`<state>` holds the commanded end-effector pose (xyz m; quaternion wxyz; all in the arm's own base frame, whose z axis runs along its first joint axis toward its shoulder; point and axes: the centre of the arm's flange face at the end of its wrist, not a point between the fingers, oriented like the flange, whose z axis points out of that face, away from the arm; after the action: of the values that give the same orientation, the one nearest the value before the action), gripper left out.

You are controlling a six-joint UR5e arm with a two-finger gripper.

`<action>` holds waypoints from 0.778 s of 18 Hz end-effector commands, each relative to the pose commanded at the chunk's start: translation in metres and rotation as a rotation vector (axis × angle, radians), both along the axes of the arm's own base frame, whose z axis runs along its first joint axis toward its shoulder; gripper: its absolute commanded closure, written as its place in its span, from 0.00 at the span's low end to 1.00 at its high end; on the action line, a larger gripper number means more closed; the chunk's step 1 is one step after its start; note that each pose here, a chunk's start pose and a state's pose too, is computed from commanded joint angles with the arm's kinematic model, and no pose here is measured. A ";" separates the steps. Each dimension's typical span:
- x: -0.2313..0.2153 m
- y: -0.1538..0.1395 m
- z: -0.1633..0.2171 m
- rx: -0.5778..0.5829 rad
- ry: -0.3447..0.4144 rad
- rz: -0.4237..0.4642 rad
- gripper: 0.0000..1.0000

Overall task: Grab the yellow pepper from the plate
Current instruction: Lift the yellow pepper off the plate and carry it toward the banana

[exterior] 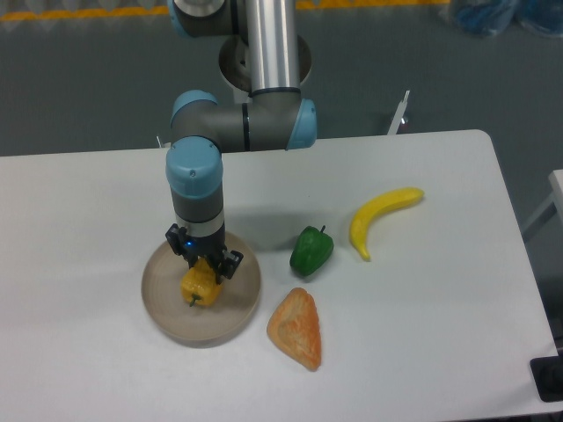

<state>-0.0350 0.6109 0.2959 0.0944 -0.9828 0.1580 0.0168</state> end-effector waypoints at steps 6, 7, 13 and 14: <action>-0.140 -0.040 0.054 0.040 0.106 -0.036 0.63; -0.158 -0.047 0.057 0.030 0.119 -0.042 0.63; -0.245 -0.087 0.069 0.016 0.178 -0.090 0.63; -0.251 -0.091 0.073 0.018 0.188 -0.101 0.63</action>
<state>-0.2856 0.5196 0.3690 0.0886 -0.9667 0.2154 0.1058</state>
